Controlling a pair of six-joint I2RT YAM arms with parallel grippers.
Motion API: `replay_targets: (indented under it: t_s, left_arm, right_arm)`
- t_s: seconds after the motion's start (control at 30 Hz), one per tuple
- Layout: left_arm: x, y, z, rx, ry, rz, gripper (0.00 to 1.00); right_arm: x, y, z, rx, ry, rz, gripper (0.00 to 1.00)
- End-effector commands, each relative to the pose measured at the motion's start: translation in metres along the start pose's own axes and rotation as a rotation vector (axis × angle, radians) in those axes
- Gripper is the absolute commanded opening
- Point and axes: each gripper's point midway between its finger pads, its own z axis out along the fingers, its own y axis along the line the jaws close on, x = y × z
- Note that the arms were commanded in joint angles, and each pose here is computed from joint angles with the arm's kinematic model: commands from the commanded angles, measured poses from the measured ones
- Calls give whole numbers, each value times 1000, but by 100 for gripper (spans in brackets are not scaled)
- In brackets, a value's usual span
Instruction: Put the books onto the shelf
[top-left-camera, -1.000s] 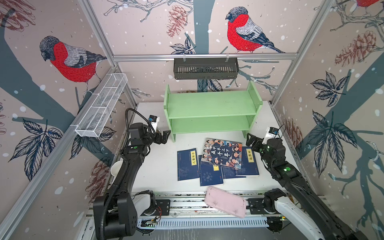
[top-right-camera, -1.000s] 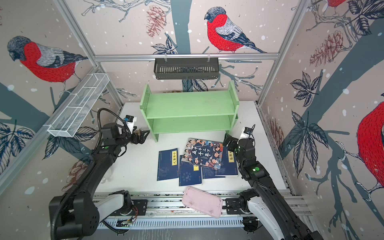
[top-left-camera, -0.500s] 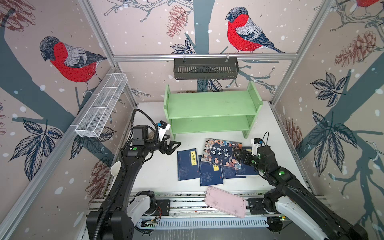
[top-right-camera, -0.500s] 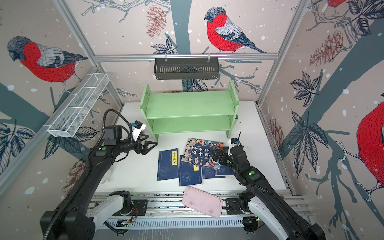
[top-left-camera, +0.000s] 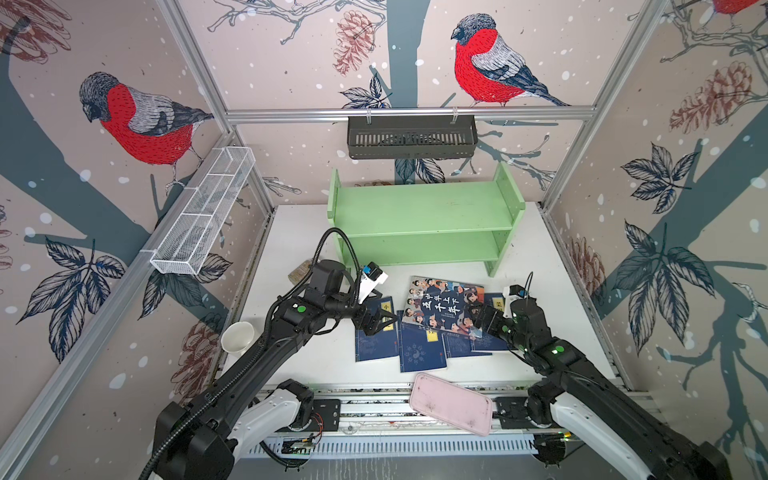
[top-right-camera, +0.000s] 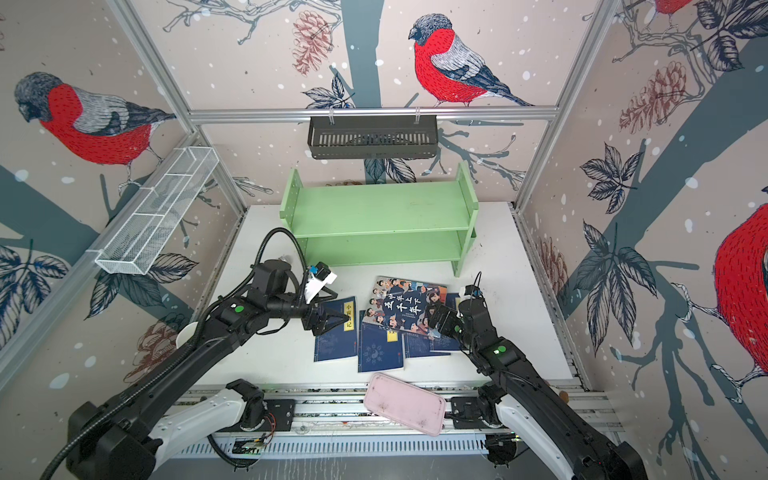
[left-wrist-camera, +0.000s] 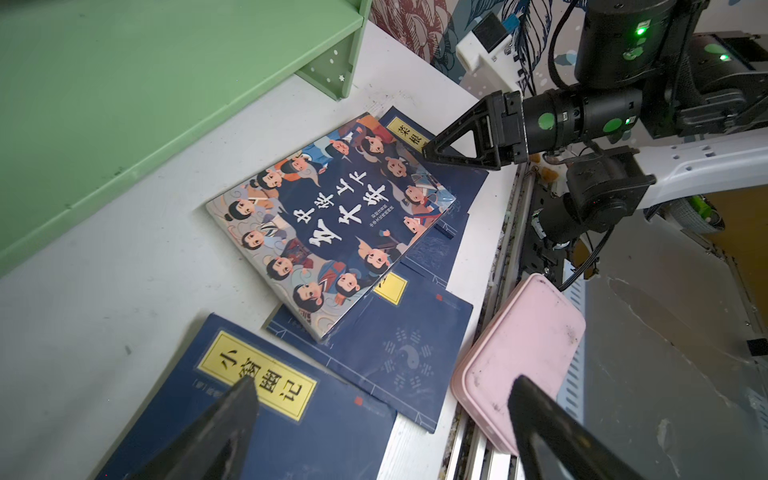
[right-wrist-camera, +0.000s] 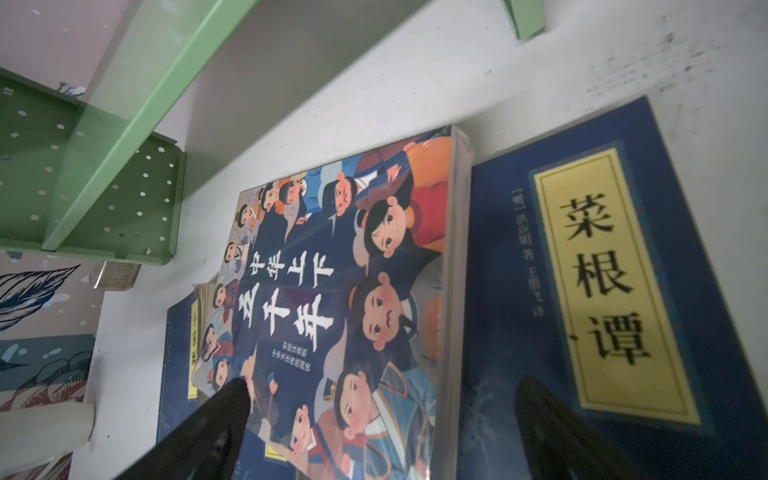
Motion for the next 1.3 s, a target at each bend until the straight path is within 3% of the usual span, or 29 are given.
replay_targets:
  t_s: [0.0, 0.17, 0.4, 0.47, 0.6, 0.73, 1.27]
  left_arm:
    - [-20, -2, 11, -24, -50, -30, 93]
    - [-21, -6, 34, -43, -22, 24, 92]
    - [-16, 17, 65, -147, -31, -20, 91]
    - [-14, 25, 71, -187, -51, -18, 98]
    - [2, 33, 83, -192, -54, -44, 97]
    - [20, 52, 94, -259, -21, -131, 97]
    - [47, 60, 127, -209, 42, -223, 97]
  right_arm:
    - [-6, 4, 1, -39, -24, 43, 100]
    - [-9, -7, 2, -43, -9, 89, 100]
    - [-4, -13, 5, -93, 50, 140, 99]
    - [-1, -13, 6, -92, 75, 138, 98]
    - [2, -11, 6, -101, 102, 132, 97]
    - [11, -12, 10, -107, 146, 131, 97]
    - [41, -27, 14, -48, 285, 145, 94]
